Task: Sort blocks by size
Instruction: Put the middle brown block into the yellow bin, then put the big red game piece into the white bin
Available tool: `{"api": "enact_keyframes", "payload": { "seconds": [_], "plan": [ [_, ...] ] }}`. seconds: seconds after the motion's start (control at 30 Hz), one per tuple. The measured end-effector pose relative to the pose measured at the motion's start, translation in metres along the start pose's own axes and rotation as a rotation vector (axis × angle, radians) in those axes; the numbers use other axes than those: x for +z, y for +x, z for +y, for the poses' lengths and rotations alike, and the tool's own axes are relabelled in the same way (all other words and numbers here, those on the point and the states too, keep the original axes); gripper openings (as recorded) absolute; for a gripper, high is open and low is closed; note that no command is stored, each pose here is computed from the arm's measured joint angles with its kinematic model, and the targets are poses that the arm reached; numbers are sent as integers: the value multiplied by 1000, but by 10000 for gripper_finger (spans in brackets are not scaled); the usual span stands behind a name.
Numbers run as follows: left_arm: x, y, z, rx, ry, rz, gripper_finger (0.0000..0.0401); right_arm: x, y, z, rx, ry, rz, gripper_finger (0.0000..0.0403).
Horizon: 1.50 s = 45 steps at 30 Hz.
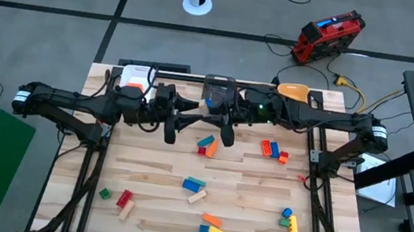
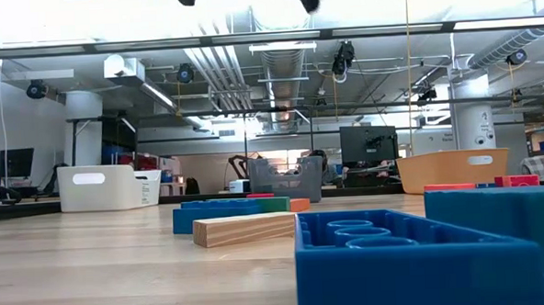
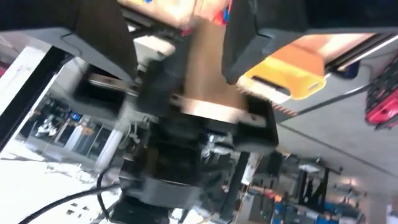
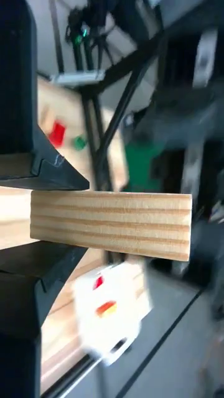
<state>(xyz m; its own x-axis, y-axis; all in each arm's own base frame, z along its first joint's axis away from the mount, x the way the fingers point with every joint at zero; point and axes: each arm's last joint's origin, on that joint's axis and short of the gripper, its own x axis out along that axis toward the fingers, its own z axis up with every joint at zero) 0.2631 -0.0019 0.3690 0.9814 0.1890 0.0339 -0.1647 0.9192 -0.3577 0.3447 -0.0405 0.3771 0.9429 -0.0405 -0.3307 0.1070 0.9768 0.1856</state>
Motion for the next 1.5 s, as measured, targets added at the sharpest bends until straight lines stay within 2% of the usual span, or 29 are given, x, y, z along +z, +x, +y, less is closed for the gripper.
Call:
{"api": "enact_keyframes", "payload": {
  "seconds": [0.13, 0.27, 0.4, 0.6, 0.77, 1.1, 1.27, 1.5],
  "plan": [
    [0, -7, 4, 33, -13, 52, 234, -8, -15, -40, -288, 140, 151, 95],
    [-1, -14, 9, 94, -50, 95, 235, -21, -39, -93, -572, 323, 347, 95],
    [-2, -19, 11, 154, -59, 110, 233, -37, -66, -144, -764, 485, 489, 95],
    [0, -23, 12, 157, -64, 110, 233, -66, -108, -201, -1015, 742, 667, 95],
    [-2, -23, 12, 167, -65, 130, 233, -94, -119, -225, -1083, 860, 810, 95],
    [-5, -24, 14, 183, -70, 163, 233, -143, -99, -242, -1082, 907, 1026, 105],
    [-6, -24, 14, 189, -70, 176, 233, -154, -93, -246, -1061, 879, 1040, 138],
    [-6, -24, 15, 191, -80, 177, 233, -147, -95, -245, -1064, 868, 981, 178]
  ]
}}
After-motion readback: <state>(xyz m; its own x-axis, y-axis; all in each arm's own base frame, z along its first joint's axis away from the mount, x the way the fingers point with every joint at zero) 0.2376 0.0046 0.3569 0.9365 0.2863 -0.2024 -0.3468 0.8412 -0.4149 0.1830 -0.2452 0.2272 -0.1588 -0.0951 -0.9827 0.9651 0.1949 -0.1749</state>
